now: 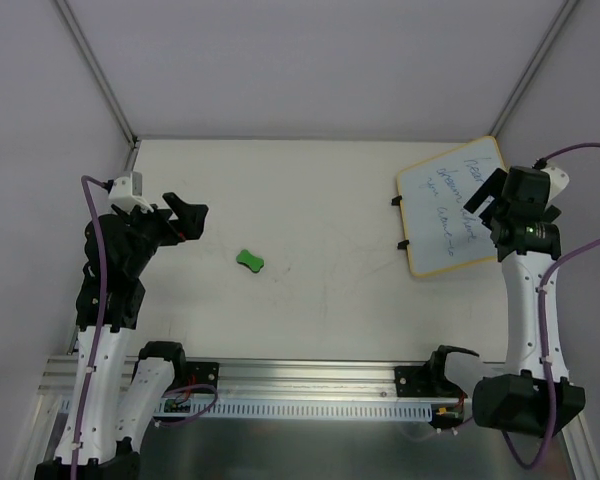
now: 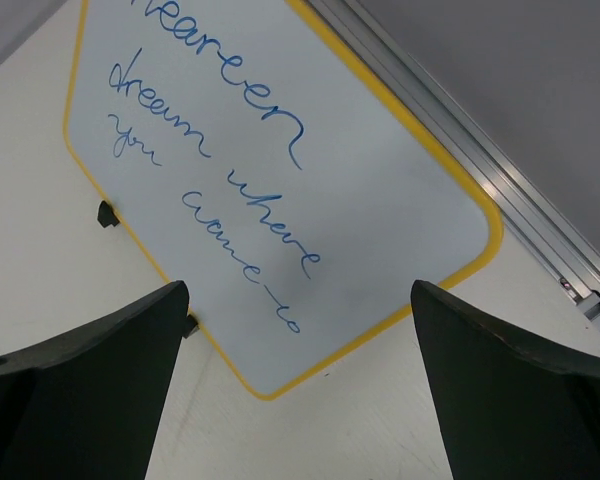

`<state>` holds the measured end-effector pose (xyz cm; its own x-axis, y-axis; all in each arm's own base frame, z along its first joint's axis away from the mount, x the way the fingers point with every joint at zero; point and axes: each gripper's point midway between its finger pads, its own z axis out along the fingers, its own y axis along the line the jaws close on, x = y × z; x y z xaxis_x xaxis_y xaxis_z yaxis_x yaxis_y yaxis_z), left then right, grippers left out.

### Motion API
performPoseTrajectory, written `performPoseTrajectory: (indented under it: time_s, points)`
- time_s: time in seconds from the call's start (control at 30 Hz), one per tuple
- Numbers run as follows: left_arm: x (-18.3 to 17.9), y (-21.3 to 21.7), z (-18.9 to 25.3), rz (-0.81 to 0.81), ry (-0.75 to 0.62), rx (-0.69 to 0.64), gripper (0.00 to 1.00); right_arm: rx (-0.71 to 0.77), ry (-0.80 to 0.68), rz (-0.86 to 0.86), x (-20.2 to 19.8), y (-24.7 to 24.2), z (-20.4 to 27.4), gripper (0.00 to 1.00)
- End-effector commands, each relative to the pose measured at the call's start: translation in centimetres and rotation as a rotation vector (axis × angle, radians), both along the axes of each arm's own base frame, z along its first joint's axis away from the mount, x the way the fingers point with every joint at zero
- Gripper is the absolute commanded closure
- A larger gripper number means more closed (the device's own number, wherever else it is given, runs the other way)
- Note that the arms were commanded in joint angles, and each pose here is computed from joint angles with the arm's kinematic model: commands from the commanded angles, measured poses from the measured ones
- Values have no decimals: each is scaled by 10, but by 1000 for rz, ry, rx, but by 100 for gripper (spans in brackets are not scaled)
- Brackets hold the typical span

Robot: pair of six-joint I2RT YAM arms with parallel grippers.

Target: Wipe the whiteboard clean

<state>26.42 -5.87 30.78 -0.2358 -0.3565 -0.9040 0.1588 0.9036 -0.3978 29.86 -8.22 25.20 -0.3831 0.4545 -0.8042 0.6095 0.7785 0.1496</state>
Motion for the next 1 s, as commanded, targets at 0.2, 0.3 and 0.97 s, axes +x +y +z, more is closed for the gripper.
performPoseTrajectory:
  time_s: [0.2, 0.3, 0.97]
  points:
    - [-13, -12, 29, -53, -91, -4, 1, -105, -6, 65, 7, -39, 25, 1]
    - [-16, -15, 28, -71, -98, 6, 1, -62, -16, 103, 11, -40, 20, 1]
    - [-24, -30, 24, -149, -125, 71, 1, 147, 57, 169, -16, -56, -57, 4]
